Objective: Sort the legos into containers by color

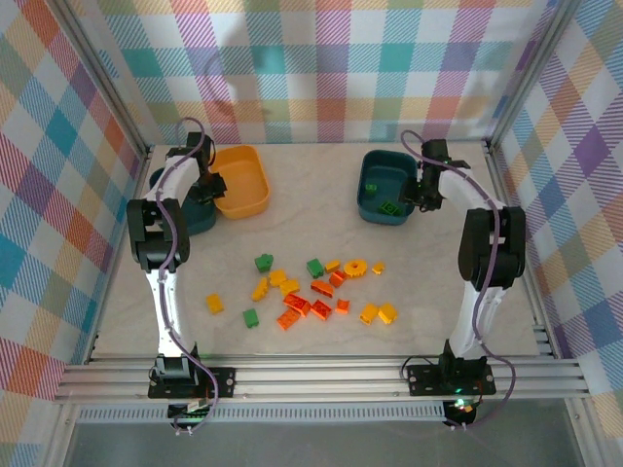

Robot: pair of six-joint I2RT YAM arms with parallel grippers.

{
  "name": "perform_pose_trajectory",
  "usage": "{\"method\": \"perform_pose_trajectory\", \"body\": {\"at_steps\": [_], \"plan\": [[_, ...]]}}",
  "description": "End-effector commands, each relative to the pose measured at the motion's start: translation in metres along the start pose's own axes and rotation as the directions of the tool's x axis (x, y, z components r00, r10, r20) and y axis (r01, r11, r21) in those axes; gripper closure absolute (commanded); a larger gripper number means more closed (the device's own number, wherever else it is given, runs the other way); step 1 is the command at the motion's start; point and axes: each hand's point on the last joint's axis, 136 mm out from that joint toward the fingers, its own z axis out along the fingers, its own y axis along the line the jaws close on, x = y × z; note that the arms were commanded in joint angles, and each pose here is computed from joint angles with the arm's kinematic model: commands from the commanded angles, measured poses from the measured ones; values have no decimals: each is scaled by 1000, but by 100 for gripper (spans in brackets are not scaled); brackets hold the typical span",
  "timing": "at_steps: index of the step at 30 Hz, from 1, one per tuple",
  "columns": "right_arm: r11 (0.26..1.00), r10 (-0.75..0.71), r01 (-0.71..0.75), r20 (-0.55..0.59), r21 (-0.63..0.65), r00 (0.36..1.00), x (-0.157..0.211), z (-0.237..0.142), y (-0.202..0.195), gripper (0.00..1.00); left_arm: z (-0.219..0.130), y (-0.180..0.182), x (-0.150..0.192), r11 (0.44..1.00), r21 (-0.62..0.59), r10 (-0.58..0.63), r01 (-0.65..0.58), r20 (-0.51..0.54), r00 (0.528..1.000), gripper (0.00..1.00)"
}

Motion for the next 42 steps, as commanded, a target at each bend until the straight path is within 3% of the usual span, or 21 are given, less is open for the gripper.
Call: {"method": "perform_pose_trajectory", "body": {"at_steps": [1, 8, 18, 31, 42], "plan": [[1000, -16, 16, -20, -4, 1000, -1, 1, -2, 59, -16, -18, -1, 998, 56, 39, -41, 31, 999, 83], [999, -20, 19, -38, -26, 999, 5, 10, 2, 81, -30, -72, 24, 976, 123, 174, -180, 55, 983, 93], [998, -51, 50, -15, -47, 999, 23, 2, 18, 99, -40, -135, 76, 922, 171, 343, -348, 56, 937, 95], [986, -113, 105, -52, -133, 992, 74, -15, 50, 100, -38, -154, 106, 926, 233, 306, -298, 4, 952, 94], [980, -121, 107, -78, -167, 990, 77, -7, 70, 98, -29, -156, 122, 925, 225, 325, -305, -59, 944, 89]]}}
